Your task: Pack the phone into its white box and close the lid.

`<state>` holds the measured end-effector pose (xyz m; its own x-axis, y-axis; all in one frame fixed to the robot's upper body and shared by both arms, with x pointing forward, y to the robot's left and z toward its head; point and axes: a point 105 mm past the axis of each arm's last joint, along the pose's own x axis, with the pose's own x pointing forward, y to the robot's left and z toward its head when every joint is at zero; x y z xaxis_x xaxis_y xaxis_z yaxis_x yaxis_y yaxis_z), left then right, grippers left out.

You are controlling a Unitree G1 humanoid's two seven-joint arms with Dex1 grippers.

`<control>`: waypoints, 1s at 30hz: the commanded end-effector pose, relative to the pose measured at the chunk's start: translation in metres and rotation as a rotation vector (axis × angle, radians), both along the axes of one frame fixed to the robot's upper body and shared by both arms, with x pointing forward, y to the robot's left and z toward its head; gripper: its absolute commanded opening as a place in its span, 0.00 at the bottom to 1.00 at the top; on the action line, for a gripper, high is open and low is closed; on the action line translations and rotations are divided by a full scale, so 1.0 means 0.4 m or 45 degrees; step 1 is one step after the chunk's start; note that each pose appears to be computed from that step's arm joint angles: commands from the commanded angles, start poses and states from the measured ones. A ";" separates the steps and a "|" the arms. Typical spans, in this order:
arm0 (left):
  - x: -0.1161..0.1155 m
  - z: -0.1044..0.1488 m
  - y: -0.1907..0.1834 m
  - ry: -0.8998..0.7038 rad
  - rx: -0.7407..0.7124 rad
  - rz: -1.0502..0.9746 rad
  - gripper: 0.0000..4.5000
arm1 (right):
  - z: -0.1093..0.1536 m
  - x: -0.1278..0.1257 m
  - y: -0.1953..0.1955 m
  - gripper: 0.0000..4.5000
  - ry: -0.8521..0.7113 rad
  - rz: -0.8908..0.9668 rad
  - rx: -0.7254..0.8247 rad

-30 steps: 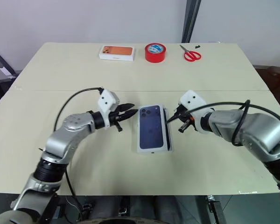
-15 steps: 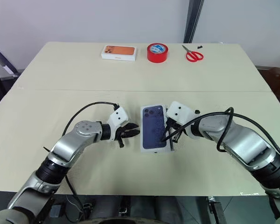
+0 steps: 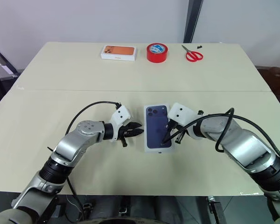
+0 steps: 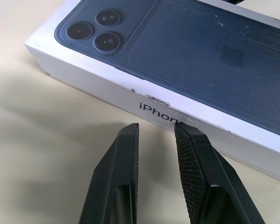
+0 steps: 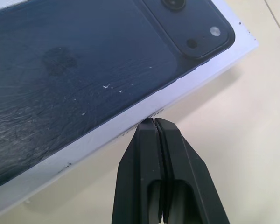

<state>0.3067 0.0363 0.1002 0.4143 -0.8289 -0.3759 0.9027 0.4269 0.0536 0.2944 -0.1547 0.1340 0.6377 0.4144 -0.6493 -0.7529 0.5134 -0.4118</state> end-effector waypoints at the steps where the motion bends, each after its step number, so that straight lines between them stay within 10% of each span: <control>1: -0.019 0.047 -0.029 -0.068 -0.068 -0.071 0.28 | 0.018 -0.010 0.022 0.01 -0.028 0.051 0.027; 30: -0.005 0.034 -0.003 -0.058 -0.060 -0.011 0.28 | 0.090 -0.095 -0.009 0.01 0.035 0.261 0.136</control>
